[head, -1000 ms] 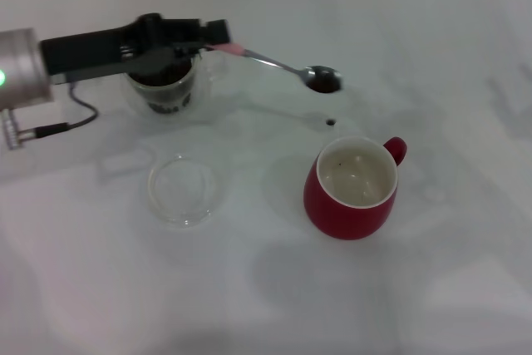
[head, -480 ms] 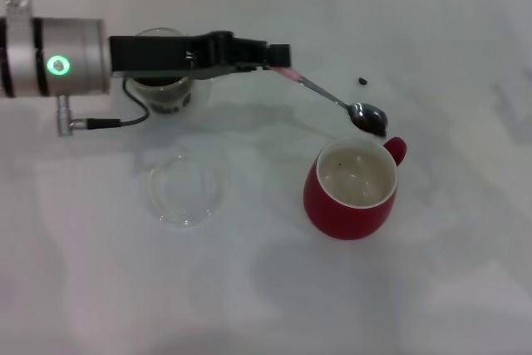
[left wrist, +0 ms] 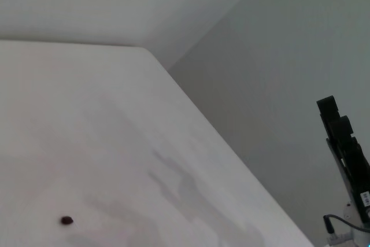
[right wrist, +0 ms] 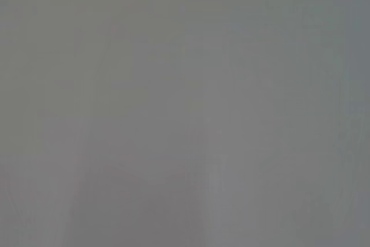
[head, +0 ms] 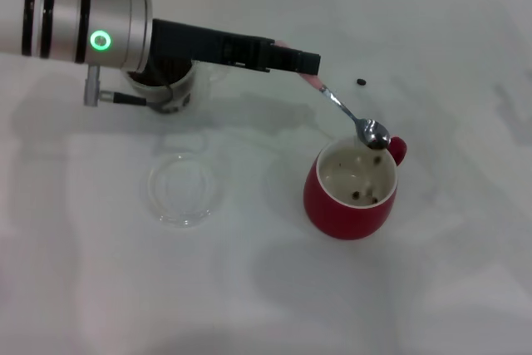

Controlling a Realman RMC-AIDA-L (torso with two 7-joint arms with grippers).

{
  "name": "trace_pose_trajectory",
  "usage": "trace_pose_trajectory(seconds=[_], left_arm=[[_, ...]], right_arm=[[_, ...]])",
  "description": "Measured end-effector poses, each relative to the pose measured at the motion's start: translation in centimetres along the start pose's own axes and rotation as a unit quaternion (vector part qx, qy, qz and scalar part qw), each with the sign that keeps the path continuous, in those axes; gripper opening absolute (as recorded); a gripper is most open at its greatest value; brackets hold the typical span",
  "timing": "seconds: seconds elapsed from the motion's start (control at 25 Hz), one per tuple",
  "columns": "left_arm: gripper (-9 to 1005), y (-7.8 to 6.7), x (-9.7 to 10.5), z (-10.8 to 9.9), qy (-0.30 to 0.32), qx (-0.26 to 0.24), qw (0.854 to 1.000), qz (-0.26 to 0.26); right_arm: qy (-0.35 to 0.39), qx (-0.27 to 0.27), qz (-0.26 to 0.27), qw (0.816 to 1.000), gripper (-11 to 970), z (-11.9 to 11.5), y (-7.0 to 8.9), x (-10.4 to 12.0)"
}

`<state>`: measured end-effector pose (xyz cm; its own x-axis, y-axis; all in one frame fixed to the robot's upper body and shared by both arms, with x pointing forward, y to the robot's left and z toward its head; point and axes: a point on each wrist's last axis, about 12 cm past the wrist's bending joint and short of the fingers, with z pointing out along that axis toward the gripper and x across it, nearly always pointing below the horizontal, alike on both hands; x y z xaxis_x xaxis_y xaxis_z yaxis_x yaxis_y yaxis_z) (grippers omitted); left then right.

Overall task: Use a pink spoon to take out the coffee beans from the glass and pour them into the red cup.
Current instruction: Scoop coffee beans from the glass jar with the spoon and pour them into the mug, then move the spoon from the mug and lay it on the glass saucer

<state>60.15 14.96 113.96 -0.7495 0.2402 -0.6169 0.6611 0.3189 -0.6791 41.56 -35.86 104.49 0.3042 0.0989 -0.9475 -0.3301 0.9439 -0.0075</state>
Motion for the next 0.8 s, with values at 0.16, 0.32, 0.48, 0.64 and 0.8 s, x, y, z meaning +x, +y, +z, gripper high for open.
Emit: trace_pose_trajectory(seconds=[0.16,0.32,0.48,0.64,0.8], left_arm=[[138,-0.3,-0.9,-0.2,0.004,-0.014,1.0,0.015],[137,-1.2,-2.3,-0.3,0.022,-0.037,0.998,0.045],[137,-2.0,-2.9,0.0,0.044,-0.048,0.996,0.066],[137,-2.4,-2.9,0.2,0.052,-0.046,0.995,0.073],[137,-2.3,-2.6,-0.7,0.035,-0.048,0.996,0.07]], right_arm=[[0.002,0.005,-0.001,1.0,599,-0.3,-0.1,0.0],[0.005,0.009,-0.002,1.0,599,-0.4,-0.3,0.0],[0.008,0.01,-0.002,1.0,599,-0.2,-0.3,0.1],[0.012,0.012,-0.002,1.0,598,-0.1,-0.4,0.2],[0.014,0.014,-0.002,1.0,598,-0.1,-0.4,0.3]])
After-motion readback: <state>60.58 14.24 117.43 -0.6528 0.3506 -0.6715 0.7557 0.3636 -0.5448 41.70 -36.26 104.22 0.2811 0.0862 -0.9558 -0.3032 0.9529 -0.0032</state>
